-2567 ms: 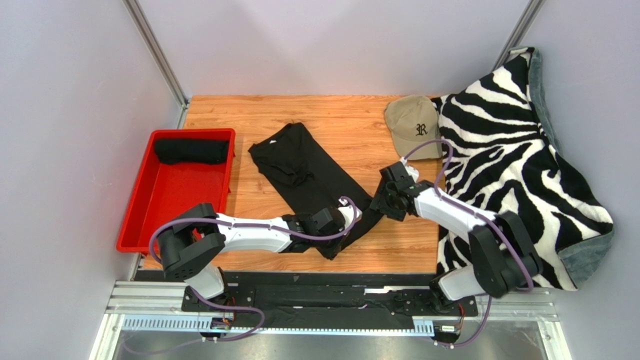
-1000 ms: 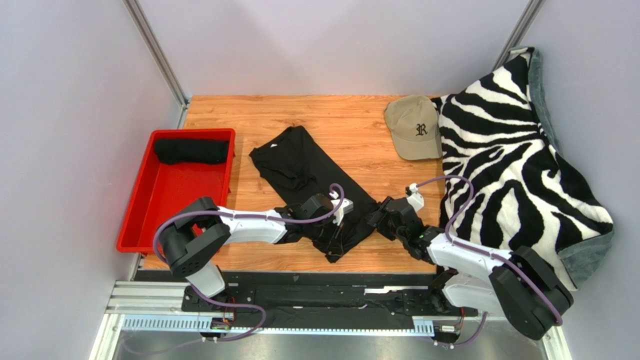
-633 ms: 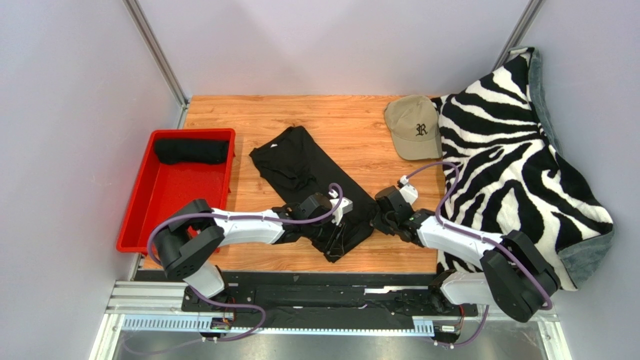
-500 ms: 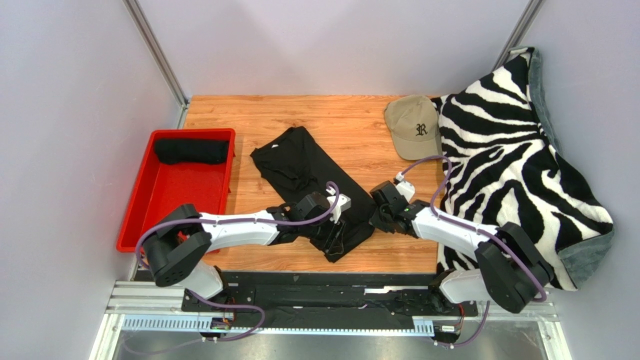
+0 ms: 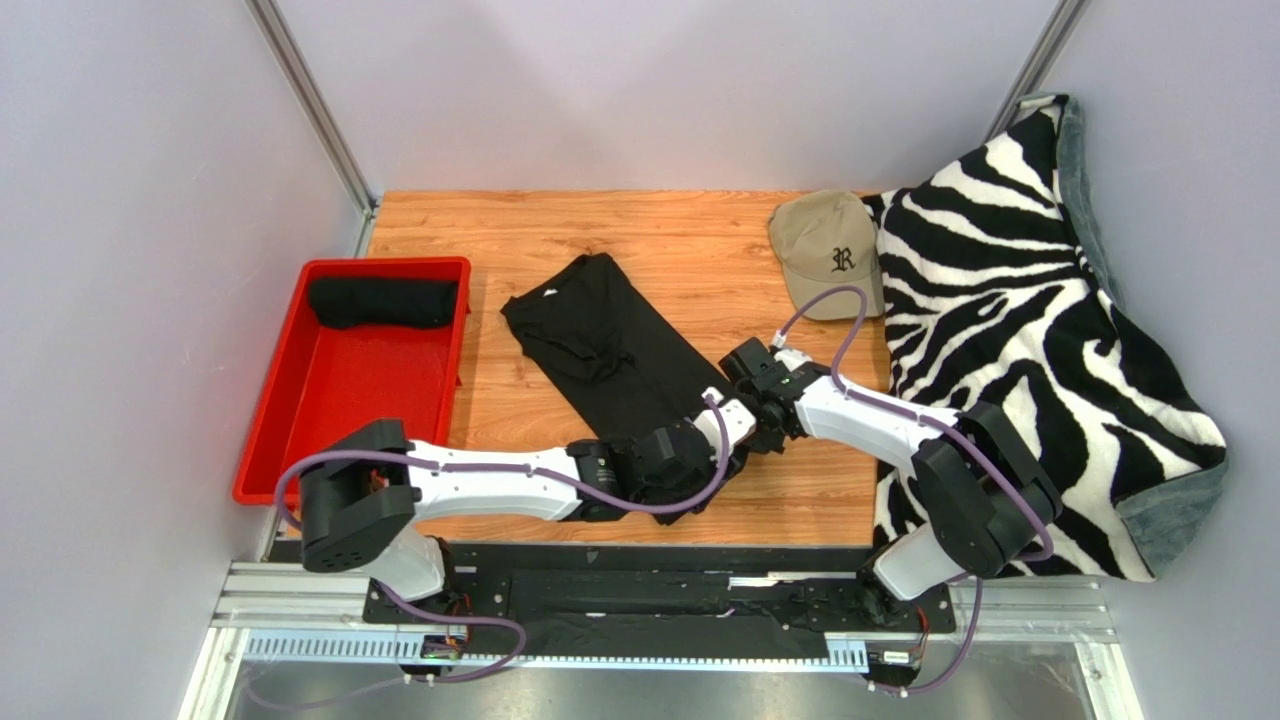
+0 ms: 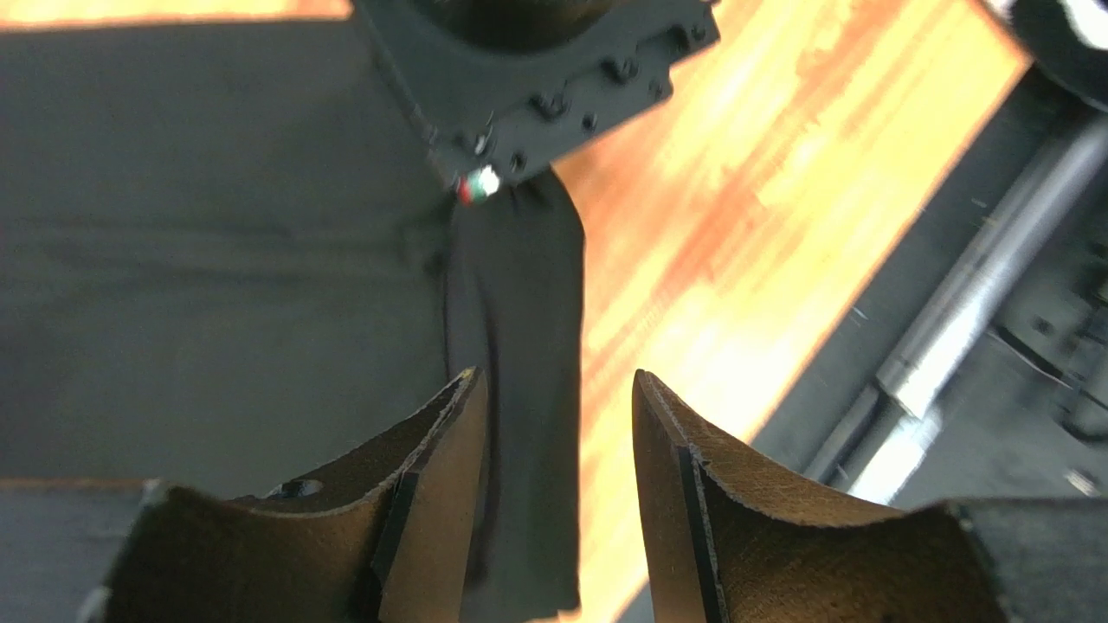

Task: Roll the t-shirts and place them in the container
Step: Roll the T-shirt to the center of the board.

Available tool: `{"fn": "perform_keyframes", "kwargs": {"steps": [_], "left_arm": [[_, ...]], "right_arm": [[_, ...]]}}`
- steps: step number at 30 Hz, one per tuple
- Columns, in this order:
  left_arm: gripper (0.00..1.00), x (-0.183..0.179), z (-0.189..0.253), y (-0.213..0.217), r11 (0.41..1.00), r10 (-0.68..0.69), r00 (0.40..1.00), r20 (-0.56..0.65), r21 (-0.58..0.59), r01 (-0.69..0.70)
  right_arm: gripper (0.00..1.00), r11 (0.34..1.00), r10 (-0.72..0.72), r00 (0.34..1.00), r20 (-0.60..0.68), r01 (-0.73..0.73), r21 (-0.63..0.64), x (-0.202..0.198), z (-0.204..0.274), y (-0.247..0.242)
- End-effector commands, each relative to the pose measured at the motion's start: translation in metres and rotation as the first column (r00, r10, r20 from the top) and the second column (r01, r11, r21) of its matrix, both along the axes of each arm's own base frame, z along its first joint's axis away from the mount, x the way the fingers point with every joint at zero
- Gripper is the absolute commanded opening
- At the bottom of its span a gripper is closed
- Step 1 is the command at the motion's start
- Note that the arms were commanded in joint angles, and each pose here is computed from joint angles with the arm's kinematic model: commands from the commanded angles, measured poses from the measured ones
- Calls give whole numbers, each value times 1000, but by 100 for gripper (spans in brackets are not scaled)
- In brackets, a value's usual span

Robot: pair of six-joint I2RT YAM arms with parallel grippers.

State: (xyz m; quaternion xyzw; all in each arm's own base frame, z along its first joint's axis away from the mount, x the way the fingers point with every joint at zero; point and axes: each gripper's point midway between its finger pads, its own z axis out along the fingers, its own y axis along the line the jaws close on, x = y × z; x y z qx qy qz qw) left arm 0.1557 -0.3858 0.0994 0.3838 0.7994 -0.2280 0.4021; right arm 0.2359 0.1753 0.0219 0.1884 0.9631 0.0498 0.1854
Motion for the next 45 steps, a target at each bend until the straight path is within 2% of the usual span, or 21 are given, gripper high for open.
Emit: {"fn": "perform_keyframes", "kwargs": {"steps": [1,13,23,24,27,31,32,34,35,37,40,45], "left_arm": [[54,19,14,-28,1000,-10,983,183,-5,11],[54,14,-25,-49,993,-46,967,251,117,17],[50,27,-52,-36,975,43,942,333,190,-112],[48,29,-53,-35,973,53,940,336,194,-124],[19,30,-60,-32,969,57,940,337,208,-134],[3,25,-60,-31,976,54,950,309,185,-115],[2,24,-59,-32,979,53,953,299,173,-109],[0,17,-56,-33,988,43,967,252,135,-79],[0,17,-56,-33,990,47,971,234,118,-76],[0,9,-56,-32,996,41,984,176,69,-54],[0,5,-55,-29,999,40,994,98,9,-41],[0,0,-48,-30,994,7,999,-51,-108,-12]], "right_arm": [[0,997,34,988,-154,-45,-68,-30,-20,-14],[0,998,36,984,-172,-45,-51,-29,-24,-9],[0,998,36,984,-177,-44,-41,-31,-23,-8],[0,998,40,983,-177,-48,-40,-31,-23,-8],[0,999,43,985,-167,-46,-18,-30,-20,-5],[29,999,45,990,-130,-43,15,-27,-12,-2],[40,999,46,991,-122,-44,16,-27,-10,-2],[48,999,42,996,-74,-39,35,-22,1,-2],[57,999,31,998,-50,-29,34,-19,4,-3],[67,997,16,999,32,-18,73,-12,21,-3],[70,994,-26,987,161,9,107,1,46,-9],[75,987,-104,948,300,61,148,10,75,-22]]}}
